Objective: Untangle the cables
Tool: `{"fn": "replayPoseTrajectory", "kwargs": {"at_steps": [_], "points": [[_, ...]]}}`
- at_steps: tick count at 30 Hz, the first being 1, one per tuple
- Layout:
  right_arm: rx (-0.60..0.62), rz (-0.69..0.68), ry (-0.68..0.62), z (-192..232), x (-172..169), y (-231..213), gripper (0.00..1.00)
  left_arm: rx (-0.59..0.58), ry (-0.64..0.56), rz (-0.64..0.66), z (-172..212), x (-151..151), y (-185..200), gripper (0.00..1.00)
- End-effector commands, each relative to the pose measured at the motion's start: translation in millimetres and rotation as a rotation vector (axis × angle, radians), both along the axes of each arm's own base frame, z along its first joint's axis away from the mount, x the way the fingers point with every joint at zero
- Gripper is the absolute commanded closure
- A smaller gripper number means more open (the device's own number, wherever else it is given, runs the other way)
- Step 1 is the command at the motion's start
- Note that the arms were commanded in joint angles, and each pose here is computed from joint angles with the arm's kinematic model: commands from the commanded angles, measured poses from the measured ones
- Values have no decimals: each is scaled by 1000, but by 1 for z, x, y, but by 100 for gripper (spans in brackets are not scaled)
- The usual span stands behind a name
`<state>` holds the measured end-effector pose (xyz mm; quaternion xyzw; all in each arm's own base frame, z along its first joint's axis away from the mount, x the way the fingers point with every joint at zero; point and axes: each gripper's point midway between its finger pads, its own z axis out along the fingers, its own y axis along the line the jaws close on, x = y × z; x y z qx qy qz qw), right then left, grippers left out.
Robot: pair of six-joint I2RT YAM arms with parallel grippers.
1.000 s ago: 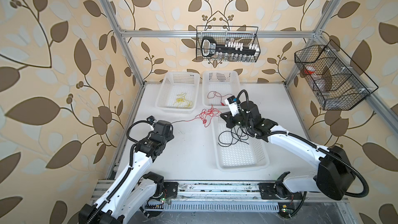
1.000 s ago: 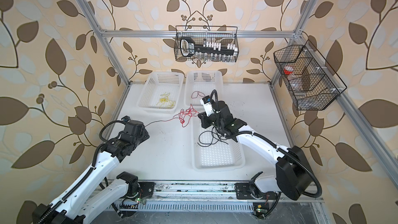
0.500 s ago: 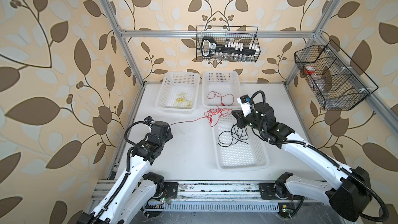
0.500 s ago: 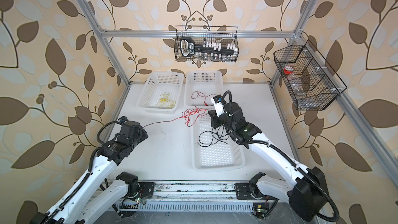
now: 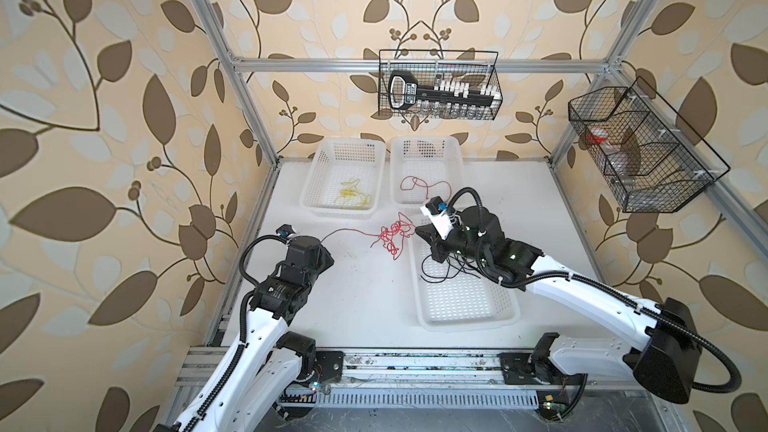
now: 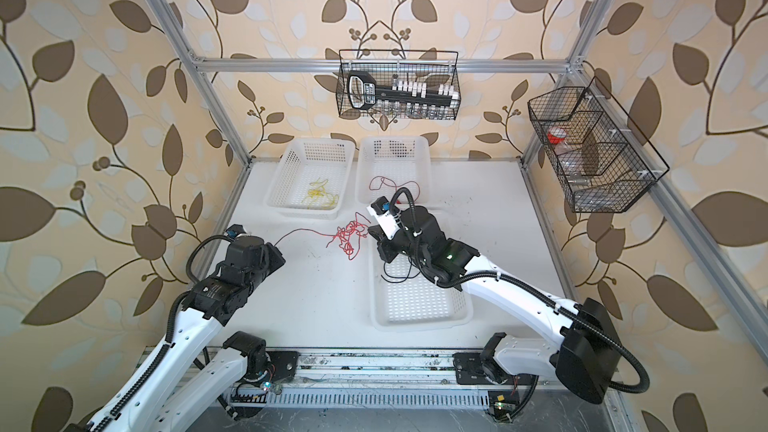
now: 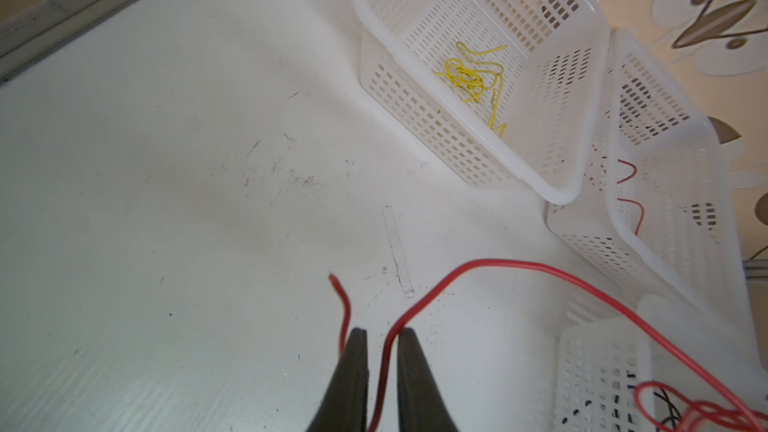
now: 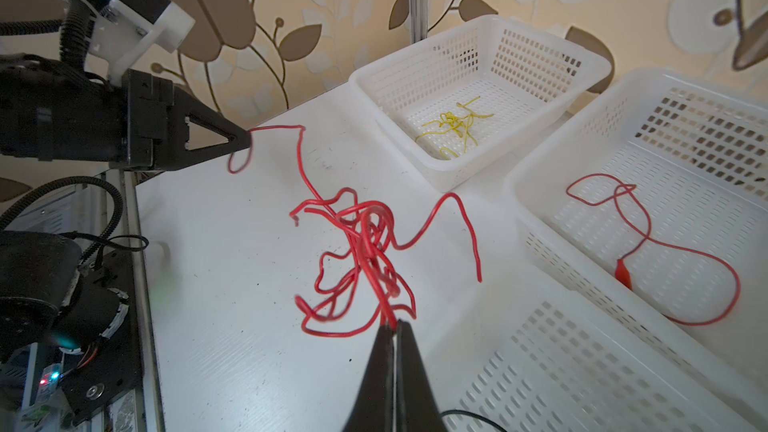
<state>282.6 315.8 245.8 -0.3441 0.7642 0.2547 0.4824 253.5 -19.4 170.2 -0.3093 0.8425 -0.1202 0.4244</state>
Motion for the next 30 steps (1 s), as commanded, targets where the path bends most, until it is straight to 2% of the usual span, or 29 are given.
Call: {"fn": "replayPoseTrajectory", "kwargs": {"at_steps": [1, 4, 6, 8, 14, 19, 24, 30], "points": [[20, 36, -4, 5, 4, 23, 100, -38, -59, -9, 9, 6, -4, 54], [9, 27, 42, -10, 12, 32, 100, -45, -74, -34, 14, 7, -8, 24], [4, 32, 64, -16, 14, 37, 100, -48, -84, -51, 17, 7, -10, 11], [10, 47, 78, -18, 14, 42, 100, -57, -97, -67, 20, 7, -13, 2], [25, 67, 93, -14, 16, 51, 100, -101, -138, -114, 24, 12, -24, 1], [3, 96, 128, -21, 11, 54, 99, -148, -110, -160, 13, 18, -37, 4], [-49, 80, 169, -45, 3, 48, 89, -163, -39, -194, -5, 19, -46, 4], [-81, -6, 192, -64, 3, 29, 79, -190, 53, -246, -31, 19, -63, 9]]}}
